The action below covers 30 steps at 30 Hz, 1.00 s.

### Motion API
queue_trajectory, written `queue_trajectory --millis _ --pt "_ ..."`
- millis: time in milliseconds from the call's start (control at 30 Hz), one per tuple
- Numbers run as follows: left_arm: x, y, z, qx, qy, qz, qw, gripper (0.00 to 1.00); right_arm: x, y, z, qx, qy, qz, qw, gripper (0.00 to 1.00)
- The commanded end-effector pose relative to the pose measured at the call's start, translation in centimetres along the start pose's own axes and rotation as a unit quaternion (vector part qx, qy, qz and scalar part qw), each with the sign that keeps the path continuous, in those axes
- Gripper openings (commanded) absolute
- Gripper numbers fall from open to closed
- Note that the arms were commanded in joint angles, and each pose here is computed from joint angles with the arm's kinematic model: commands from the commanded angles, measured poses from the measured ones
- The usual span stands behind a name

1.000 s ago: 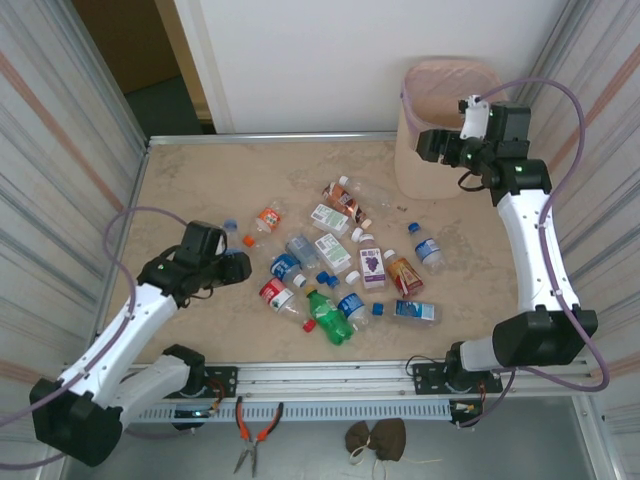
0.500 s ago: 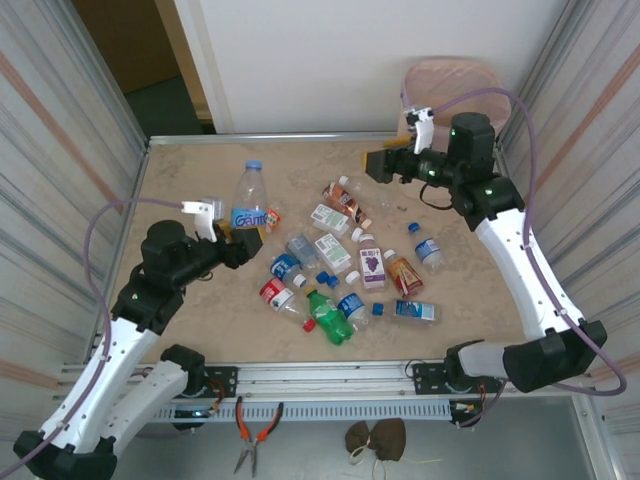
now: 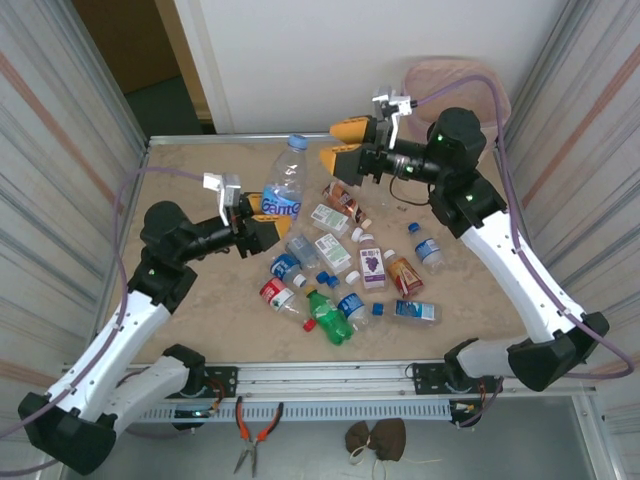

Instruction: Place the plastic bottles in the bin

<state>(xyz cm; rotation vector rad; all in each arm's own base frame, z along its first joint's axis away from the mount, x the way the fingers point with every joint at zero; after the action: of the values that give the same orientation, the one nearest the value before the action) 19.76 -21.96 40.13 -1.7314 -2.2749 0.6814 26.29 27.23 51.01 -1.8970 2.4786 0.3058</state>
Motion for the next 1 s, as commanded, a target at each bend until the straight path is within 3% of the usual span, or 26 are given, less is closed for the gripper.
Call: queue_trajectory --millis 0,233,600,967 --pt "-0.2 -4.5 -1.7 -0.060 -0.003 0.088 0.994 0.60 -0.5 0.6 -2.9 -0.016 -0.045 -0.016 0.999 0.79" --pt "-1.4 -5.0 -1.4 -0.063 0.015 0.106 0.992 0.60 -1.8 3.1 -3.4 -0.027 -0.055 -0.098 0.993 0.72" --pt "-1.8 -4.3 -1.6 -0.065 0.010 0.091 0.994 0.59 -1.8 4.7 -2.4 -0.016 -0.035 -0.108 0.993 0.63" --pt "-1.8 -3.8 -1.5 -0.062 0.006 0.074 0.995 0.60 -1.9 4.8 -2.3 -0.013 -0.033 -0.106 0.994 0.26"
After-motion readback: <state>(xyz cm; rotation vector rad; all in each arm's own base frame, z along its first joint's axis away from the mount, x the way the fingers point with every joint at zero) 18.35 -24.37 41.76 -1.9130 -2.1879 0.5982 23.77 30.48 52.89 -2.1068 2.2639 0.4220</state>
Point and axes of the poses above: each hand's point on the last joint's axis, 136 mm out from that joint toward the fingers, its own x axis back along the fingers, its own y axis along the line the jaws close on, z = x × y, the point moved 2 cm from there along x, back along the fingers, and after that the axes turned 9 degrees about x, right-handed, at the moved point
